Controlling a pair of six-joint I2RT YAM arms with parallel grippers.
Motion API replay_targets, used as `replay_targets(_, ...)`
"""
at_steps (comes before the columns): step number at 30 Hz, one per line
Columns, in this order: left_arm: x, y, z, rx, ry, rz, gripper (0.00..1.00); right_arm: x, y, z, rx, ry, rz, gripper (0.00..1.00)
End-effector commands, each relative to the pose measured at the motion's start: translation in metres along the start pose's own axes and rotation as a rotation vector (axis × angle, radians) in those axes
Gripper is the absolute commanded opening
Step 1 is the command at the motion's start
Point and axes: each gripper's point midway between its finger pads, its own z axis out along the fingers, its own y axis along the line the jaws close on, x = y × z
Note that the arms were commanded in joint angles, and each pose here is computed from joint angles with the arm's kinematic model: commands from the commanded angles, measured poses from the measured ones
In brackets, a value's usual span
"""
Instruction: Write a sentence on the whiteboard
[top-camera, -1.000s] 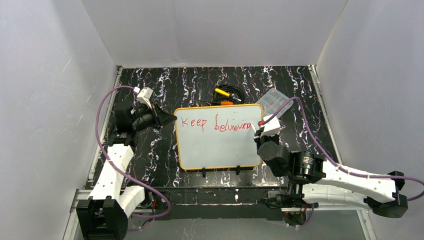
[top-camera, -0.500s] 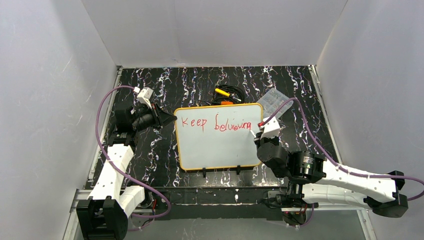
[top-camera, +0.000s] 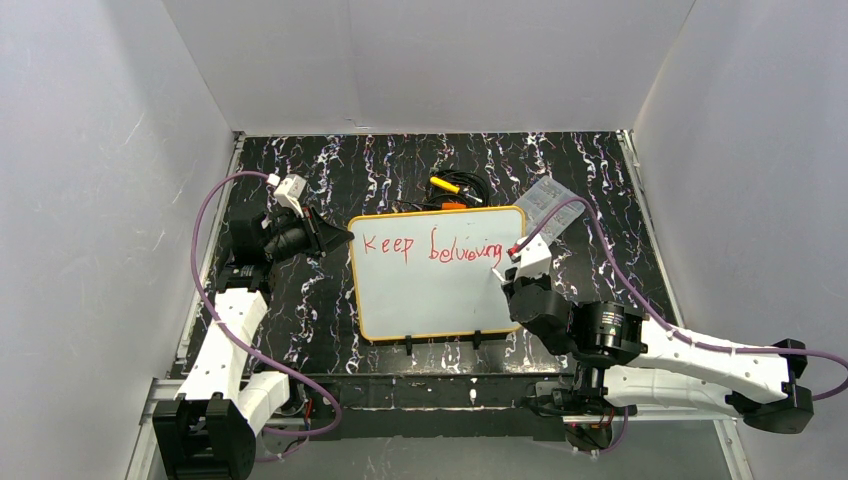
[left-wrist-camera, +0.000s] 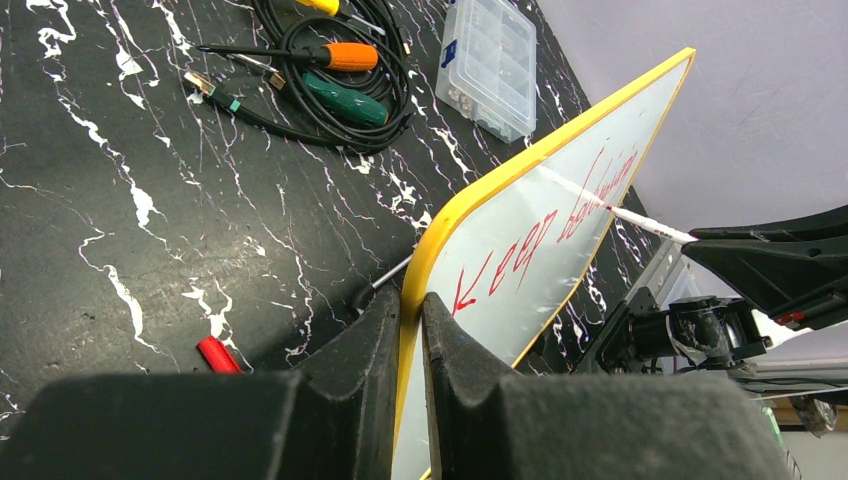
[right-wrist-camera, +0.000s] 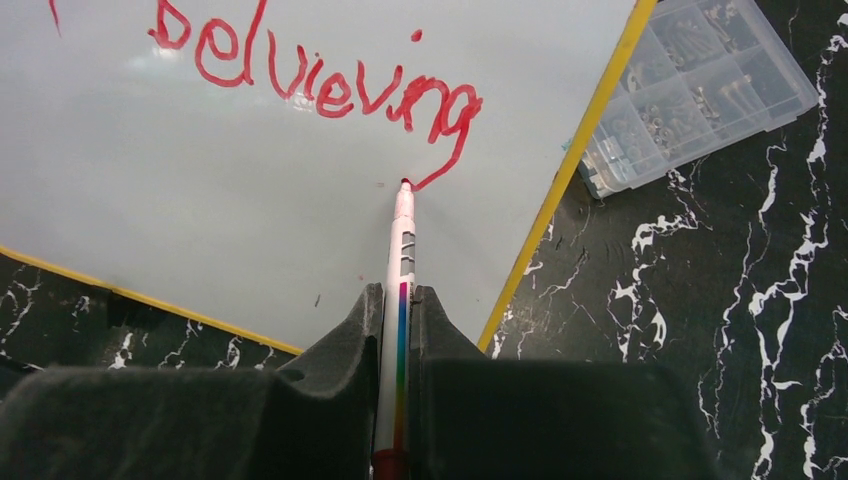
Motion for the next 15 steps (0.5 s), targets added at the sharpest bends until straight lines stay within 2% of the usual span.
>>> replay_targets(1,-0.001,-0.016,-0.003,0.051,0.011,0.021,0.00,-0.024,0.010,0.000,-0.032,-0.076,0.071,0.01)
replay_targets(9,-0.001,-0.017,-0.004,0.050,0.008,0.024,0.00,-0.056,0.024,-0.013,-0.162,-0.196,0.153,0.01)
replay_targets(15,-0.002,-0.017,-0.004,0.050,0.006,0.027,0.00,-0.055,0.019,-0.017,-0.169,-0.204,0.136,0.01)
